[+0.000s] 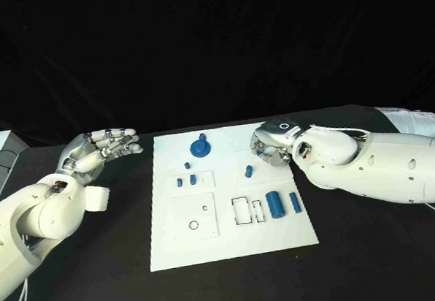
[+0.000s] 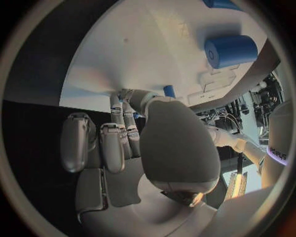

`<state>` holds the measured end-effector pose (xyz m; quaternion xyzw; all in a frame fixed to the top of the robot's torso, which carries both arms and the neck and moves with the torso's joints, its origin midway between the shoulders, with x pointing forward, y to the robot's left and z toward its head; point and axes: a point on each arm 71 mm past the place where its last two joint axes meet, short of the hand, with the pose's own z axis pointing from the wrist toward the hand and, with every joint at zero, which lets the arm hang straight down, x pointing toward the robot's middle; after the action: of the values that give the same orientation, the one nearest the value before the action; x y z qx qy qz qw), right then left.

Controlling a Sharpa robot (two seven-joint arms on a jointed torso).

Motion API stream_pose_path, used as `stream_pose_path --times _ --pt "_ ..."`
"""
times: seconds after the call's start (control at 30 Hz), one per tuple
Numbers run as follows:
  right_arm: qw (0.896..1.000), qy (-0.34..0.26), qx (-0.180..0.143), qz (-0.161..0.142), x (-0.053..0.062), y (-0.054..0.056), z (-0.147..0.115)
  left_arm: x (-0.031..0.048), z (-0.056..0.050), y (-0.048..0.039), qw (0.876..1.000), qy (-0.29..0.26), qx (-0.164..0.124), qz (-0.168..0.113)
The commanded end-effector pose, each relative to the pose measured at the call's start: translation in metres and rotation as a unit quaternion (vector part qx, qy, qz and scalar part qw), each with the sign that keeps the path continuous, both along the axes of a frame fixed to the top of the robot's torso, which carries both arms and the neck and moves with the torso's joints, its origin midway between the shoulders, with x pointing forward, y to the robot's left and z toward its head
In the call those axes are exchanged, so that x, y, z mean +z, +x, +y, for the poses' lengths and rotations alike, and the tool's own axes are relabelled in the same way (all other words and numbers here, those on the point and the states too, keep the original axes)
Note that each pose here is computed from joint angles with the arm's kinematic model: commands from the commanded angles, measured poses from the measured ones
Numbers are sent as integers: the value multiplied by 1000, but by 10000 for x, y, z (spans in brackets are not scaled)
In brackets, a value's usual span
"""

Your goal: Assemble the parts on the task board

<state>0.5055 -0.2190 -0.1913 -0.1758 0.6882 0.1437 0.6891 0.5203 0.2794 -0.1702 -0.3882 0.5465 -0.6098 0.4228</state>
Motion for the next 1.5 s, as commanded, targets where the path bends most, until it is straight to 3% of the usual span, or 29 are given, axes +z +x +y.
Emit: stream_pose_path --times 0.03,0.33,0.67,0.8,1.2,1.5 --pt "1000 9 0 -28 27 -30 5 5 -13 0 1000 -3 0 -2" --pt "997 59 7 -52 163 -110 -13 -18 -8 1 1000 -3 3 -2" --pt "992 110 20 -52 386 -239 47 -55 -13 4 1000 -3 7 1" --pt "991 122 36 -41 404 -311 164 -68 -27 8 1000 -4 9 2" --pt "989 104 108 -14 211 -609 686 -116 -106 -28 1000 -14 20 2" --pt "986 89 142 20 -83 -783 1052 -117 -177 -32 999 -23 24 -5"
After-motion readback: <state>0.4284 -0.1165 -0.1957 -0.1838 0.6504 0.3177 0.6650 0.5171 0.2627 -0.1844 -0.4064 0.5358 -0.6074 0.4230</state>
